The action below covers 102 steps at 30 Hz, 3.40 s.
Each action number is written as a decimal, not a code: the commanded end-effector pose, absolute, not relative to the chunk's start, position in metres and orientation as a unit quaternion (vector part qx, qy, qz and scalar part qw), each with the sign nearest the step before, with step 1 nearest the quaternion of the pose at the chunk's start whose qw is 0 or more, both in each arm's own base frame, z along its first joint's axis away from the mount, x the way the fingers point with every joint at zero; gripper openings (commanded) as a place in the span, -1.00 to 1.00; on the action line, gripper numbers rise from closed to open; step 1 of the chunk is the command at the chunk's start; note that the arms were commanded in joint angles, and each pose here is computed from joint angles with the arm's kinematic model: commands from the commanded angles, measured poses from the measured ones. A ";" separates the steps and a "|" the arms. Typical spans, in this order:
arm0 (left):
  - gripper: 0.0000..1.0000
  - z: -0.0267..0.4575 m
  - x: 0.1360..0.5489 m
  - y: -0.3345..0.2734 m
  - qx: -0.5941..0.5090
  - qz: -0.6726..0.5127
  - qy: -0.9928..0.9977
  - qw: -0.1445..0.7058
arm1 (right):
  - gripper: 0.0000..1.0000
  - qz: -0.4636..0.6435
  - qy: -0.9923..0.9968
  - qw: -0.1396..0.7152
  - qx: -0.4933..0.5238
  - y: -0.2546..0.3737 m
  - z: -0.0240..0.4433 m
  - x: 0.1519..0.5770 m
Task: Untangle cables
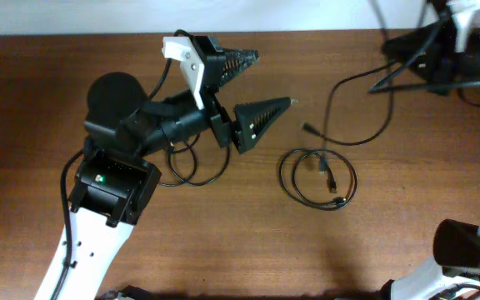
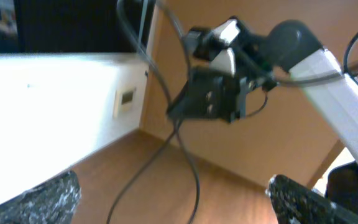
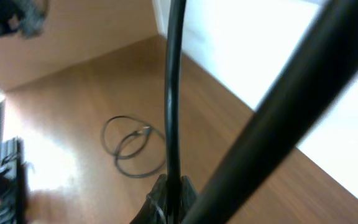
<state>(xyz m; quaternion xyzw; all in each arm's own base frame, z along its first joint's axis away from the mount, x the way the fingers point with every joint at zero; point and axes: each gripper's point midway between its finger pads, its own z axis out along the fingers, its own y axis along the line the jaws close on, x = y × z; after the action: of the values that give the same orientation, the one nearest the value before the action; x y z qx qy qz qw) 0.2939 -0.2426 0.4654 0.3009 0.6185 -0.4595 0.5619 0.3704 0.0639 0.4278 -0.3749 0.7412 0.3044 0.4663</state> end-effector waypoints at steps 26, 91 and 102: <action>0.98 0.349 0.294 -0.218 0.186 -0.398 0.813 0.382 | -0.92 -0.099 0.890 0.220 0.386 -0.333 0.258 0.350; 0.98 0.349 0.293 -0.218 0.186 -0.397 0.814 0.380 | 0.98 0.099 0.982 -0.084 -0.137 0.043 0.098 0.357; 0.98 0.349 0.293 -0.218 0.186 -0.397 0.814 0.380 | 0.98 0.088 0.979 -0.060 -0.175 0.067 0.001 0.346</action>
<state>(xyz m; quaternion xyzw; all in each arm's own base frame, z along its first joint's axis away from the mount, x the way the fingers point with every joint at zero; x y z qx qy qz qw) 0.2927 -0.2198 0.3455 0.1873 0.8158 -0.4001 0.3733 0.3505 0.0686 0.0143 -0.1687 0.9791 0.0947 -0.0633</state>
